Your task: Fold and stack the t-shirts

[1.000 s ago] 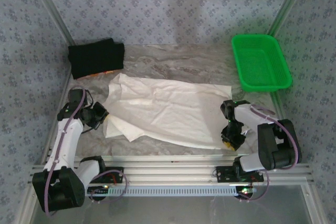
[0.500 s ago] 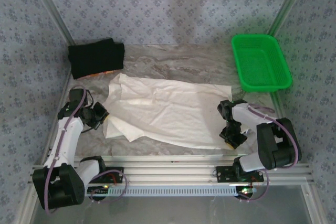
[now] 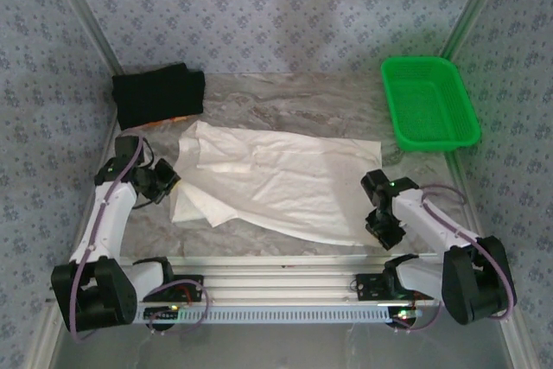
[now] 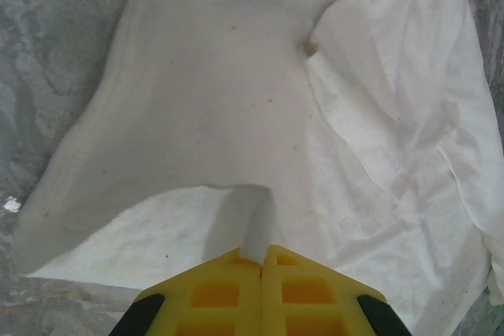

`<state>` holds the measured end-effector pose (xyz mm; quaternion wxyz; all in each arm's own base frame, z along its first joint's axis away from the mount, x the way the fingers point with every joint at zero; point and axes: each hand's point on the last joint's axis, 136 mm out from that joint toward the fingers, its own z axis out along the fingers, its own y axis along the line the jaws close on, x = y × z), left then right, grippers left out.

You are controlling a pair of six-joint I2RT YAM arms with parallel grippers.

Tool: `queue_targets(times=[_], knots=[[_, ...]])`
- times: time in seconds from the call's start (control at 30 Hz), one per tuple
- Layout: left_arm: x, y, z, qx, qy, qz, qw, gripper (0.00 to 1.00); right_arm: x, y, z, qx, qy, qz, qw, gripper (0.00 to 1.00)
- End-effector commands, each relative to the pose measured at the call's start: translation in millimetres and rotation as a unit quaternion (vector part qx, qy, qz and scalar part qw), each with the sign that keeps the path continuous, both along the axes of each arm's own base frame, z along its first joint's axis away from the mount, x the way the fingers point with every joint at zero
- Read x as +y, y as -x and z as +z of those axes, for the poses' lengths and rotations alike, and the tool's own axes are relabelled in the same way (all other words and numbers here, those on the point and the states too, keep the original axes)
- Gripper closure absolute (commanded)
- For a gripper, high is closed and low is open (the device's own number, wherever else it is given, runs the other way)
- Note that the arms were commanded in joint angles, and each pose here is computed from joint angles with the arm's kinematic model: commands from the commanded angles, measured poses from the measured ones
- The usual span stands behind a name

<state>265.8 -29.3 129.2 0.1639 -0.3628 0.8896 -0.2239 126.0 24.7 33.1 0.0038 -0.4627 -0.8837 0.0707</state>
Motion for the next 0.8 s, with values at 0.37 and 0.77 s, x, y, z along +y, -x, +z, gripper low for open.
queue_targets(times=[0.37,0.77], knots=[[-4.0,-15.7,28.3,-0.036,-0.051,-0.056,0.996,1.0,3.6,15.2,-3.2,0.014,0.06,-0.041,0.997,0.52],[14.0,-13.5,37.4,-0.027,-0.137,-0.075,0.987,1.0,17.3,14.3,-15.1,0.011,0.052,-0.044,0.998,0.51]])
